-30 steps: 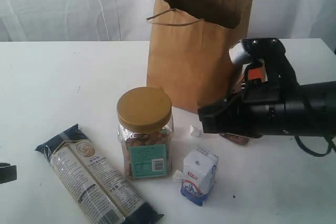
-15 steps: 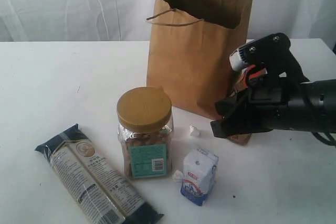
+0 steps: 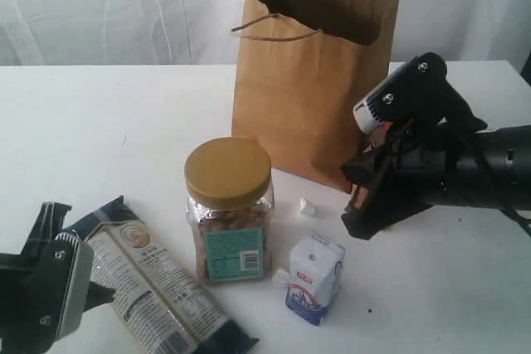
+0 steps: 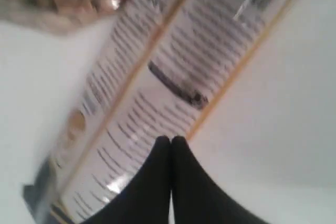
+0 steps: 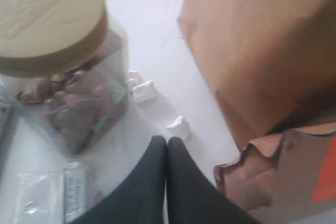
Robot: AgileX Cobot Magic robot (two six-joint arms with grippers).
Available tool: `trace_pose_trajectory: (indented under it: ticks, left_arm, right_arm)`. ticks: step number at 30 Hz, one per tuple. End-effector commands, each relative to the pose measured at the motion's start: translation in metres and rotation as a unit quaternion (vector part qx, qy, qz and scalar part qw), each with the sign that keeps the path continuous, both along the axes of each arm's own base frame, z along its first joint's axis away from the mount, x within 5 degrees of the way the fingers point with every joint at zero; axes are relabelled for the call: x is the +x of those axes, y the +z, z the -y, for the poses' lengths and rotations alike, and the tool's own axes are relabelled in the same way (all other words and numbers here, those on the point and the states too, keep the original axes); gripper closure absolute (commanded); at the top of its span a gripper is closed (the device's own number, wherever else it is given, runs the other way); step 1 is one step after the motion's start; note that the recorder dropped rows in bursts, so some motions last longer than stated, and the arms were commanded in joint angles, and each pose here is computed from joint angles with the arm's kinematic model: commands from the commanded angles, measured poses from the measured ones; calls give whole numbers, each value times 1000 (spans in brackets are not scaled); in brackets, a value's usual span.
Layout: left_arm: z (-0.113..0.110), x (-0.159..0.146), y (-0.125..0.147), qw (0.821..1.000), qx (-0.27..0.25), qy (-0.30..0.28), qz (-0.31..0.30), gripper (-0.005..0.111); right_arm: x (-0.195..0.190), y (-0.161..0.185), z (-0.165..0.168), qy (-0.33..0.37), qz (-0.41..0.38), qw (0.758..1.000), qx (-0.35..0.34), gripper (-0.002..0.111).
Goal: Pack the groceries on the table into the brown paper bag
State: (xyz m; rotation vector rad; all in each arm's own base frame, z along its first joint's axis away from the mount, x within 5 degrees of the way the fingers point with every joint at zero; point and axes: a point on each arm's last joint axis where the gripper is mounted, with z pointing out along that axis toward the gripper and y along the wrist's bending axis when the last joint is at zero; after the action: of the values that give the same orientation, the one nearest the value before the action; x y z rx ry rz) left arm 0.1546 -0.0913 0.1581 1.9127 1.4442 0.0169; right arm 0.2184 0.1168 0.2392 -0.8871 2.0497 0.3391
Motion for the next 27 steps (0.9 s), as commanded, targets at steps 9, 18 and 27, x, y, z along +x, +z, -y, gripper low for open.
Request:
trace_pose_trajectory:
  ticks: [9, 18, 27]
  left_arm:
    - [33, 39, 52, 851, -317, 379, -177, 107]
    - [61, 32, 38, 888, -314, 224, -251, 96]
    - [61, 28, 34, 893, -289, 217, -267, 43]
  right_arm:
    - [12, 5, -20, 35, -52, 996, 67, 108]
    - [21, -13, -35, 77, -134, 984, 86, 108]
    - [24, -33, -42, 81, -191, 974, 96, 108]
